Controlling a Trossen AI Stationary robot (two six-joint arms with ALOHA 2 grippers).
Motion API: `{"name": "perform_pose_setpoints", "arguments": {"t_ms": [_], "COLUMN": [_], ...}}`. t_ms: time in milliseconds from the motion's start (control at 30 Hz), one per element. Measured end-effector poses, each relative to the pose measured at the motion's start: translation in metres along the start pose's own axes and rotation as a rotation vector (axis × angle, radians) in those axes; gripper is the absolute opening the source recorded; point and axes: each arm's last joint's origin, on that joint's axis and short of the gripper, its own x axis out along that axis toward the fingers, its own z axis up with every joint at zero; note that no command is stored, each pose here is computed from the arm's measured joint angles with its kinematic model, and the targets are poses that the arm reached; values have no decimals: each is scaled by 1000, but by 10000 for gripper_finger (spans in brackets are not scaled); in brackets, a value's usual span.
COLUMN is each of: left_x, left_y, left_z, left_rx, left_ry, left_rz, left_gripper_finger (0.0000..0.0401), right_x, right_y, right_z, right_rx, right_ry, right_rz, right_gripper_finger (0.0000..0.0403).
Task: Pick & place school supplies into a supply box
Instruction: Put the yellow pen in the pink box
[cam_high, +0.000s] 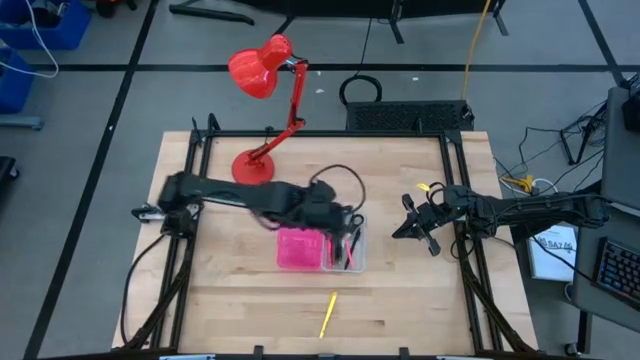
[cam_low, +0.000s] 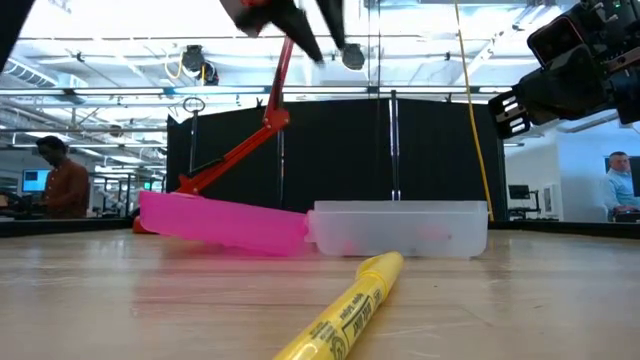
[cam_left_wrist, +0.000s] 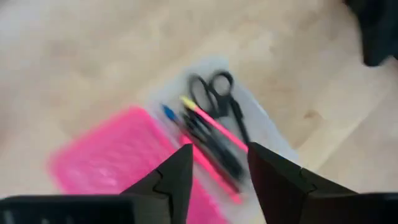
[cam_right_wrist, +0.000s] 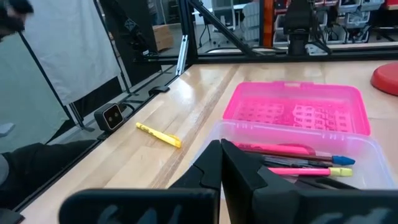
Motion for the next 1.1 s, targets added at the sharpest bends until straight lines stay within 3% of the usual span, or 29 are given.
{"name": "perform_pose_setpoints", "arguments": {"t_ms": [100, 267, 367, 467, 633, 800, 867, 1100], "left_x": [-42, -97, -113, -121, -115, -98, -88, -47], "left_y": [6, 4, 1, -2, 8, 30, 45, 108], "left_z": [-6, -27, -43, -53, -67, -82, -92, -120], "left_rx": [167, 580, 785, 914, 975, 1015, 1041, 952], "left_ry": [-113, -216, -236, -268, -314, -475, -528, -640], "left_rz": [10, -62, -93, -108, -151, -365, -416, -514], "left_gripper_finger": [117, 17, 11, 5, 4, 3, 3, 3], "right_x": [0, 0, 0, 0, 0, 0, 0, -1], "right_y": [0, 0, 0, 0, 0, 0, 0, 0], "right_z": [0, -2, -3, -3, 1, 2, 2, 11], "right_rx": [1, 12, 18, 17, -4, 32, 31, -55], "right_ry": [1, 22, 32, 30, -11, -21, -22, -107], "right_rz": [0, -2, -3, -4, -3, -2, -3, -40], "right_gripper_finger": [0, 0, 0, 0, 0, 0, 0, 0]}}
